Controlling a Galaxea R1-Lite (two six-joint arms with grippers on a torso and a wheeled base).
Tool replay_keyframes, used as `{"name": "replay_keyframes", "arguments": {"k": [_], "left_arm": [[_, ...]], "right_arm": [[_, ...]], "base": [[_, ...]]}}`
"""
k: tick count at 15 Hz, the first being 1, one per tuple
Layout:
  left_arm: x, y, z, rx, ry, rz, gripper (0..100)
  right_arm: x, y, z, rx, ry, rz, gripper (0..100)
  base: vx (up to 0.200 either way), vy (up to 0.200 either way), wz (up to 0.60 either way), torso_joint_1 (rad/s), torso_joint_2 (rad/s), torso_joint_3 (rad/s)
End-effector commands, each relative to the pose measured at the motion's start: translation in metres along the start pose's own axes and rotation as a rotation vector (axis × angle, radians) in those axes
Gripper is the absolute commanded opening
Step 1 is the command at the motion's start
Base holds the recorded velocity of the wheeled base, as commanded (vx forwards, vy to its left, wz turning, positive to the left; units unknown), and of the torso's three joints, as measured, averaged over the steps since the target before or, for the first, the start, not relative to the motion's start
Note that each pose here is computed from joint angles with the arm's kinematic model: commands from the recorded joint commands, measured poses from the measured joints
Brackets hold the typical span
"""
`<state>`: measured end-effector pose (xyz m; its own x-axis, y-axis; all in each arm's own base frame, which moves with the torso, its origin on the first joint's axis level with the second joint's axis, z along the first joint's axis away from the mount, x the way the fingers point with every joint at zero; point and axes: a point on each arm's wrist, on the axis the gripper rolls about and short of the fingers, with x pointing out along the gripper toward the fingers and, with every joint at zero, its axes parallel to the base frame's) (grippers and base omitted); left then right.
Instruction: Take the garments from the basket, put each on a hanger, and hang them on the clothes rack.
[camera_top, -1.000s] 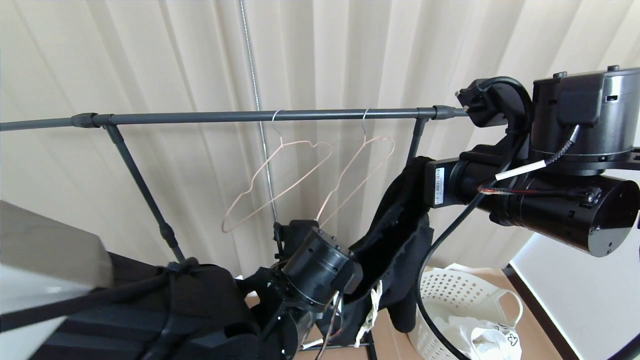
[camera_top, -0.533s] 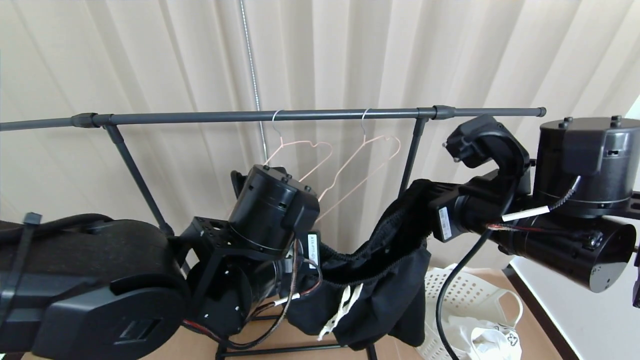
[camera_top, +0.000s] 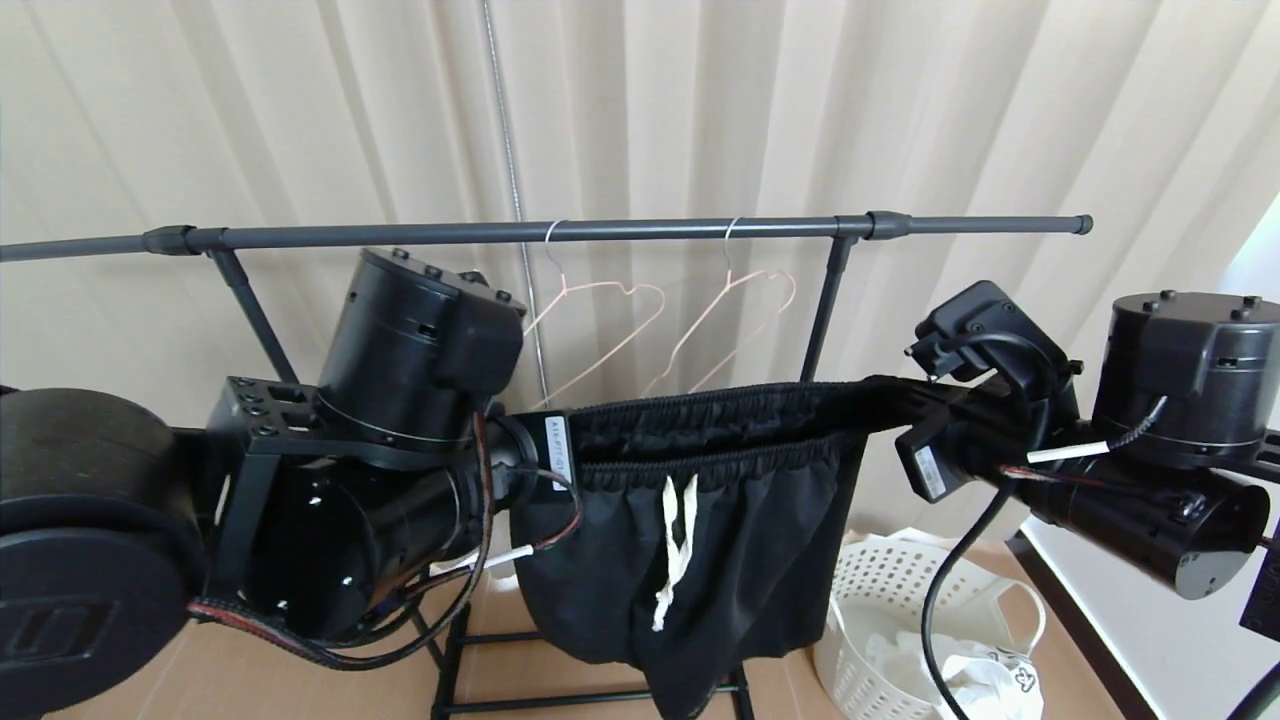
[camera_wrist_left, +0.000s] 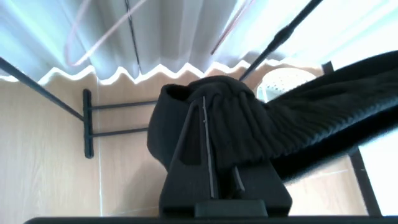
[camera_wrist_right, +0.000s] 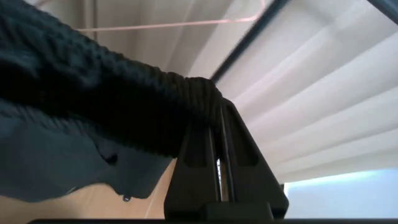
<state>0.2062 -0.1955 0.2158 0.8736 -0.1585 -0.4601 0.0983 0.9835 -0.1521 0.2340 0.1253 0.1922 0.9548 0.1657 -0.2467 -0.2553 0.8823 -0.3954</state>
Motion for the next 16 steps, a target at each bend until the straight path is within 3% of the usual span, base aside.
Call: {"name": "replay_keyframes", "arguments": {"k": [1, 4, 9, 13, 16], "left_arm": [[-0.008, 0.017, 0.010, -0.028, -0.020, 0.035, 0], [-0.006, 0.032, 0.009, -0.038, -0.010, 0.084, 0], [-0.006, 0.034, 0.006, -0.036, -0.002, 0.089, 0], [-0.006, 0.026, 0.019, -0.028, -0.036, 0.058, 0], [0.011, 0.007, 0.040, 0.002, -0.072, 0.035, 0]], "right_arm": [[0.006, -0.017, 0.000, 0.022, 0.007, -0.064, 0], [0.009, -0.032, 0.003, 0.043, -0.007, -0.084, 0], [0.006, -0.031, 0.004, 0.078, -0.053, 0.046, 0], [-0.020, -0.034, 0.005, 0.071, -0.043, 0.151, 0], [-0.041, -0.028, 0.005, 0.045, -0.001, 0.246, 0]], "base": [[0.000, 0.000, 0.00, 0.000, 0.00, 0.000], [0.000, 0.000, 0.00, 0.000, 0.00, 0.000], [0.000, 0.000, 0.00, 0.000, 0.00, 0.000], [0.000, 0.000, 0.00, 0.000, 0.00, 0.000], [0.000, 0.000, 0.00, 0.000, 0.00, 0.000]]}}
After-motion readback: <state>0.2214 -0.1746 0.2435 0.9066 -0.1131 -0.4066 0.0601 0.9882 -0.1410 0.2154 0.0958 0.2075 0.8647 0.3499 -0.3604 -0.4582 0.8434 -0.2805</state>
